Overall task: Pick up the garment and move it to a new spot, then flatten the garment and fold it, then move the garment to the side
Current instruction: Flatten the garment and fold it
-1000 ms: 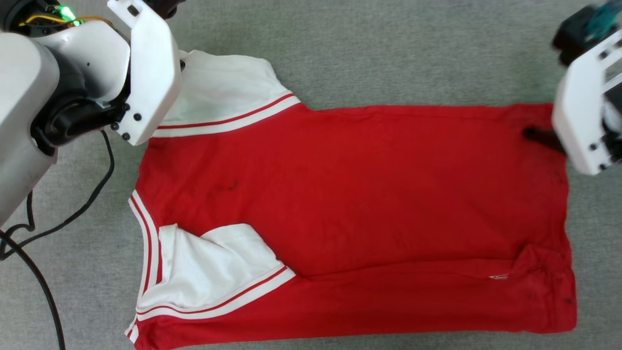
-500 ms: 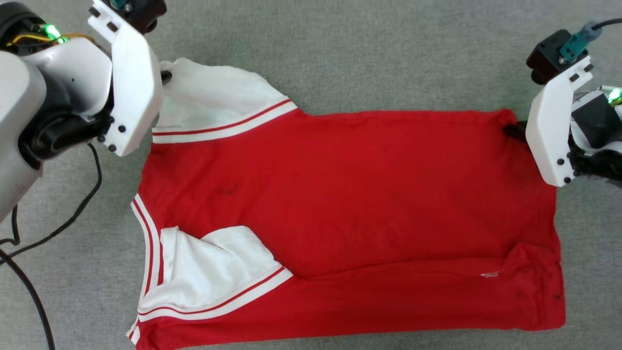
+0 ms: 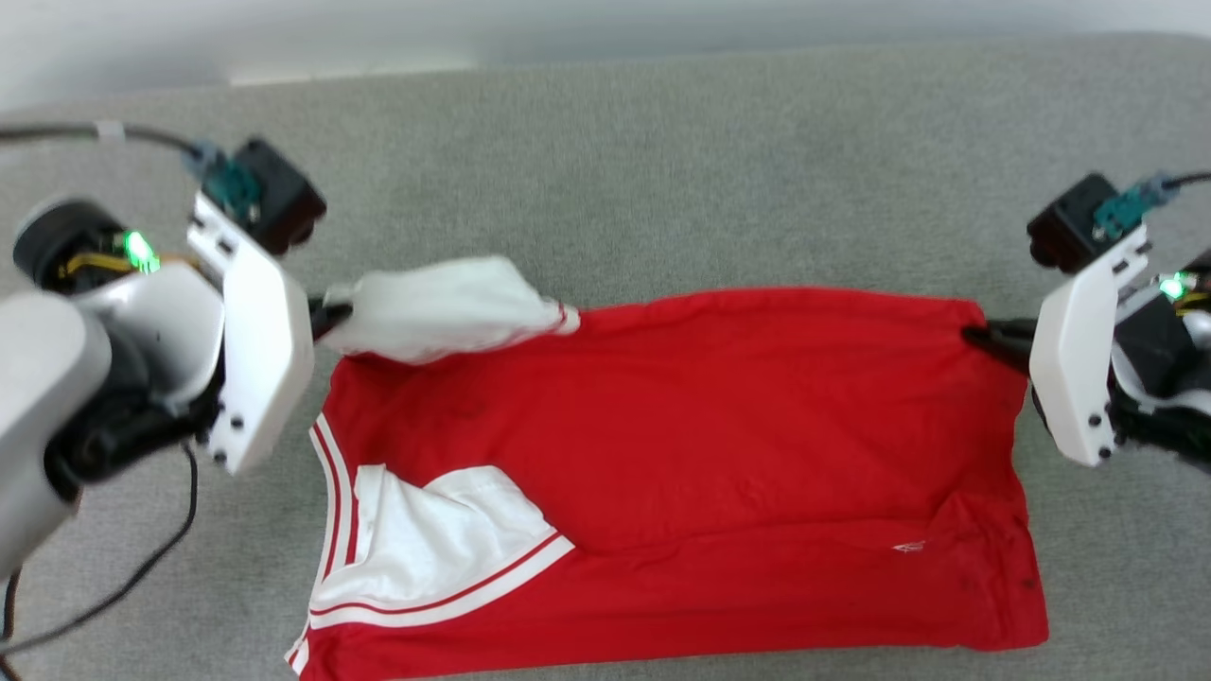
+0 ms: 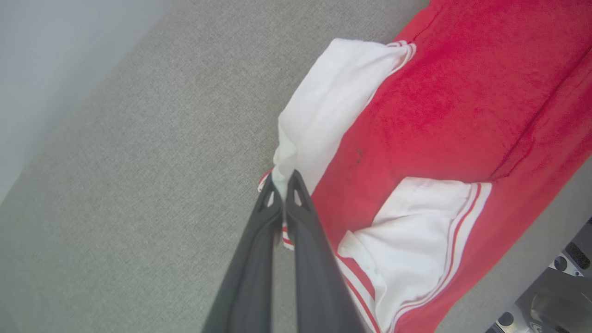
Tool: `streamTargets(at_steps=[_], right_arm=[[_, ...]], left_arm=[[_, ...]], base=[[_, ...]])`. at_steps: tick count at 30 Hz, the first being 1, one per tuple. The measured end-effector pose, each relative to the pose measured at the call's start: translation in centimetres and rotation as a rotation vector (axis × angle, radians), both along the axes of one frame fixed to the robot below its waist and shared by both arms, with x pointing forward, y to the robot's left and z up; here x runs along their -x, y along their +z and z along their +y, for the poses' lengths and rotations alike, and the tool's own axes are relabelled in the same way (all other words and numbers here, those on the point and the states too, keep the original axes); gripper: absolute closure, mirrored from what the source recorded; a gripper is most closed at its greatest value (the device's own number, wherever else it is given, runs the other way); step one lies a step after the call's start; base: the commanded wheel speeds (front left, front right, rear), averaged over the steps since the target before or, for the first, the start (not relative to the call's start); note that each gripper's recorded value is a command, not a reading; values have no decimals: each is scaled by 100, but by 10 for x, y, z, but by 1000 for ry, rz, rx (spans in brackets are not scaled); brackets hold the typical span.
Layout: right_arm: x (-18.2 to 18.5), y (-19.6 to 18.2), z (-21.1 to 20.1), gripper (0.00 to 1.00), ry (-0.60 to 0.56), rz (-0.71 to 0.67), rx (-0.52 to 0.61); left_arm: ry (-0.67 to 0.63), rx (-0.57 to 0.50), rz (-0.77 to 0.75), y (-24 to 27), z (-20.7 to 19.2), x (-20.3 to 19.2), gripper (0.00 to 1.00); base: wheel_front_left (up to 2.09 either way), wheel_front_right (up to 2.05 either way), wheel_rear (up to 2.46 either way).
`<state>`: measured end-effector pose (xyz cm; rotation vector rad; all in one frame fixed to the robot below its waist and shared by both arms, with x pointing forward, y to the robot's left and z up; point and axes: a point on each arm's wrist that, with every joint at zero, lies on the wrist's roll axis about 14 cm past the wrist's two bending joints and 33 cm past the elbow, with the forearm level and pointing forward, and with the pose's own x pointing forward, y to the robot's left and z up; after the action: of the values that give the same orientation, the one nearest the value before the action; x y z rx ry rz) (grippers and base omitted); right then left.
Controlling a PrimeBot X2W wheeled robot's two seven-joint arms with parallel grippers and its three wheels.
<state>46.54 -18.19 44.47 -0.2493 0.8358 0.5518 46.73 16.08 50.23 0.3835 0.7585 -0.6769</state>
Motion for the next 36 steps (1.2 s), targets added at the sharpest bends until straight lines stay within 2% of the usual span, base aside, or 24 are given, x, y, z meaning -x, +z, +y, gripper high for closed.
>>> streamTargets(at_steps=[7, 8, 15, 23, 27, 28, 29, 30, 36], right_arm=[[34, 8, -6, 100, 10, -21, -18], [45, 7, -6, 100, 13, -17, -27], [82, -15, -3, 100, 23, 48, -55], [109, -57, -1, 100, 3, 178, -55], [109, -65, 1, 100, -22, 192, -72], [107, -64, 1, 100, -27, 185, -79], [106, -64, 2, 71, -30, 179, -85], [105, -61, 4, 2, -33, 165, -96], [78, -19, 6, 0, -51, -29, -177]], left_arm=[[24, -3, 46, -8, 13, 55, 100], [36, -4, 71, -15, 17, 72, 100], [85, 25, 182, -46, 20, 125, 100], [104, 59, 352, -100, 6, 160, 100], [131, 69, 380, -115, 7, 161, 100], [140, 77, 367, -115, 7, 157, 56], [148, 88, 345, -112, 7, 153, 0], [158, 96, 315, -109, 9, 147, 0], [189, 147, 84, -76, 13, 118, 0]], base=[[0, 0, 0], [0, 0, 0], [0, 0, 0], [0, 0, 0], [0, 0, 0], [0, 0, 0], [0, 0, 0], [0, 0, 0], [0, 0, 0]])
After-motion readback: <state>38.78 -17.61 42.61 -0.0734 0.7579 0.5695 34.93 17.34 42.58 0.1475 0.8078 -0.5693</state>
